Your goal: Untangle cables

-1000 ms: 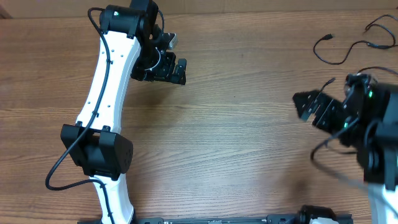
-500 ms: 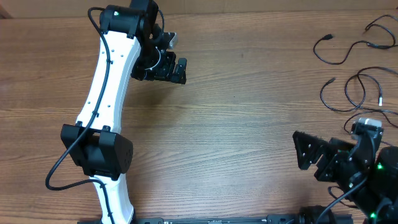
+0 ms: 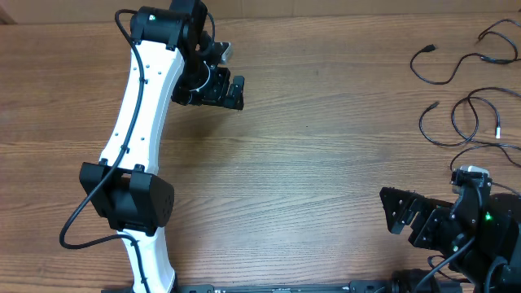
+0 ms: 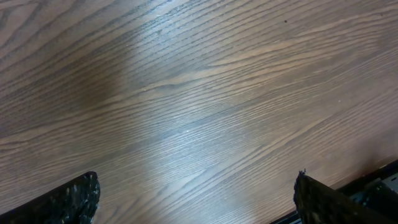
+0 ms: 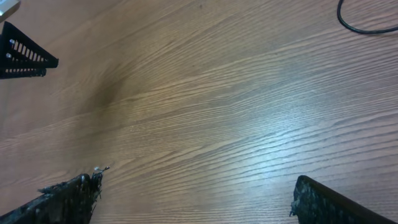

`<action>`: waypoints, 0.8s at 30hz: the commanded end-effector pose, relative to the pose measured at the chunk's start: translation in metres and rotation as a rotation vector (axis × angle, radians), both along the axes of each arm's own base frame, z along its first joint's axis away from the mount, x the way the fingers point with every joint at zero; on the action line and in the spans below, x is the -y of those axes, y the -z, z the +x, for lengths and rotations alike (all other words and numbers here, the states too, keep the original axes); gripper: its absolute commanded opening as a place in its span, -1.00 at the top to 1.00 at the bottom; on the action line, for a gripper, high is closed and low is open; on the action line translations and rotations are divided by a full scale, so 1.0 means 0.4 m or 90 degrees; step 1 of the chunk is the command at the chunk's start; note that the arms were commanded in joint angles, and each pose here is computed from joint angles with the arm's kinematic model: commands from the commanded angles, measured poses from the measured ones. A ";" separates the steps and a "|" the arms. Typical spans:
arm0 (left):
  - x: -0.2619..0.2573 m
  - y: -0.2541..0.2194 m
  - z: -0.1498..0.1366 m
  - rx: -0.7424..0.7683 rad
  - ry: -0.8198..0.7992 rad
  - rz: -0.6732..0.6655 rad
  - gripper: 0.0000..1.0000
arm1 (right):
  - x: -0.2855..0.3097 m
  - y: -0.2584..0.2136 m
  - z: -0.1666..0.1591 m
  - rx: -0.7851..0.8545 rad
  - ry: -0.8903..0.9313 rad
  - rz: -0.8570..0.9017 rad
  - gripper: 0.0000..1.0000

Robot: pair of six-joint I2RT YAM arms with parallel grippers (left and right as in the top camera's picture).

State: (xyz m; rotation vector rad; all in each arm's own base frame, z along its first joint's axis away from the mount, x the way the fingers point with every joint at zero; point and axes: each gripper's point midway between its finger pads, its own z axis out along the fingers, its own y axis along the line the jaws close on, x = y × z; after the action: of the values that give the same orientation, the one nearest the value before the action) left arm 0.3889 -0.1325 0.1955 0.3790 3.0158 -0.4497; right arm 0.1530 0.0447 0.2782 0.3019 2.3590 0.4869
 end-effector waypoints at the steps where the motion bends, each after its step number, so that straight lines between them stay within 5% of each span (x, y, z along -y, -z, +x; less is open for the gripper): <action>1: 0.005 -0.013 0.005 0.017 0.011 0.002 -0.99 | 0.000 0.005 -0.001 -0.003 -0.004 -0.006 -1.00; 13: 0.005 -0.013 0.005 0.017 0.011 0.002 -0.99 | 0.016 0.003 0.012 0.030 -0.023 -0.059 -1.00; 24: 0.005 -0.013 0.005 0.017 0.011 0.002 -0.99 | 0.014 0.074 0.114 0.193 -0.029 -0.077 -1.00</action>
State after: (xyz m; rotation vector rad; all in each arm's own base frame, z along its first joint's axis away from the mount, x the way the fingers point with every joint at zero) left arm 0.3890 -0.1320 0.1954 0.3789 3.0162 -0.4451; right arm 0.1968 0.0387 0.2596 0.1506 2.1356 0.3980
